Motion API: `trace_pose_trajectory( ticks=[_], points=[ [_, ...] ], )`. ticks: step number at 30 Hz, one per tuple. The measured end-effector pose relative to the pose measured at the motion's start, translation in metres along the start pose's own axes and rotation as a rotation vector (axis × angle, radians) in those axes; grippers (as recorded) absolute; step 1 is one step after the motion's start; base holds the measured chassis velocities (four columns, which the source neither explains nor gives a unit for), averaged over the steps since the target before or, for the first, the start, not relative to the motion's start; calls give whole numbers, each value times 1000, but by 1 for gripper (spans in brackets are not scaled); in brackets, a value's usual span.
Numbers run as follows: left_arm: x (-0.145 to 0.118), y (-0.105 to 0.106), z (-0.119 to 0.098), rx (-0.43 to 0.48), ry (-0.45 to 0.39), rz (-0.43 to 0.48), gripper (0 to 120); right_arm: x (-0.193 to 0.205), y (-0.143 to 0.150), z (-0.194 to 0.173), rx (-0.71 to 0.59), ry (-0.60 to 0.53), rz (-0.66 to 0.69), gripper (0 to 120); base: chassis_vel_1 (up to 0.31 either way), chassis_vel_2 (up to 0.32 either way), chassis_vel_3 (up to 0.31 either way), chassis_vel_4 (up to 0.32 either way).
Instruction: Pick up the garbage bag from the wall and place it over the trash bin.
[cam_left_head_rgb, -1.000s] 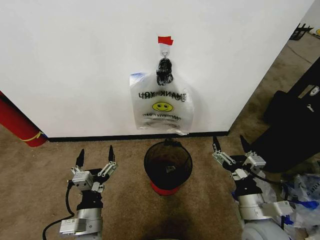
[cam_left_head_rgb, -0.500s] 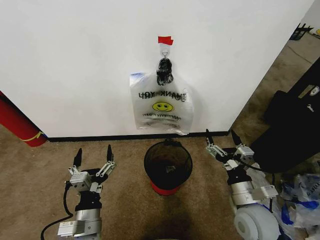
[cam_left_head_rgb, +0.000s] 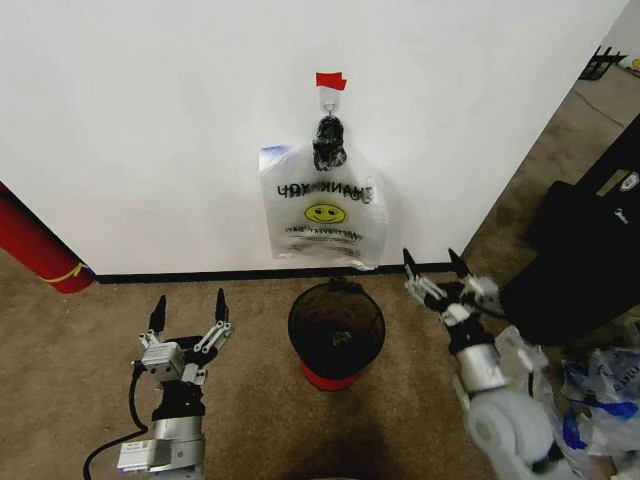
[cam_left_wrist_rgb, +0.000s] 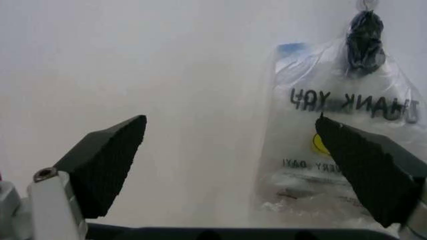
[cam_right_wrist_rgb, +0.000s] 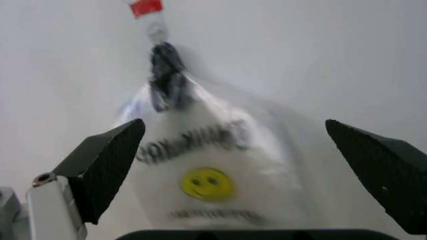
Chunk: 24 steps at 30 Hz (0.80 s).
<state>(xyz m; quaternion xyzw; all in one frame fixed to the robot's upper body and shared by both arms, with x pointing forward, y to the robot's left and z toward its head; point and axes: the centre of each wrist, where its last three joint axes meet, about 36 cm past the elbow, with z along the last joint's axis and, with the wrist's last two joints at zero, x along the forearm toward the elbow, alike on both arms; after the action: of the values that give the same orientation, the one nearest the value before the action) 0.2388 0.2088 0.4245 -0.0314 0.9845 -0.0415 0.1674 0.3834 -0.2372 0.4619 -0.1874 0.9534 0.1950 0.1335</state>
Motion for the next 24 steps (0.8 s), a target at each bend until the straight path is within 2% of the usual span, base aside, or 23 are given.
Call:
trace_pose_trajectory(
  ticks=[9,10,16,19,22,24],
  points=[
    [4,1,-4,-19,-10,-31,100,-86,6,22,-142,66,-171,100,0,0,0,0],
    [4,1,-4,-19,-10,-31,100,-86,6,22,-142,66,-171,100,0,0,0,0],
    [5,2,-3,-19,-6,-55,99,-147,10,25,-187,73,-207,100,0,0,0,0],
    [7,1,-3,-16,-5,-63,100,-161,13,21,-211,67,-212,100,0,0,0,0],
    [8,2,-2,-17,-8,-69,100,-185,20,16,-292,77,-226,100,0,0,0,0],
    [4,5,-4,-11,-16,-71,100,-196,25,18,-325,90,-228,94,0,0,0,0]
  ],
)
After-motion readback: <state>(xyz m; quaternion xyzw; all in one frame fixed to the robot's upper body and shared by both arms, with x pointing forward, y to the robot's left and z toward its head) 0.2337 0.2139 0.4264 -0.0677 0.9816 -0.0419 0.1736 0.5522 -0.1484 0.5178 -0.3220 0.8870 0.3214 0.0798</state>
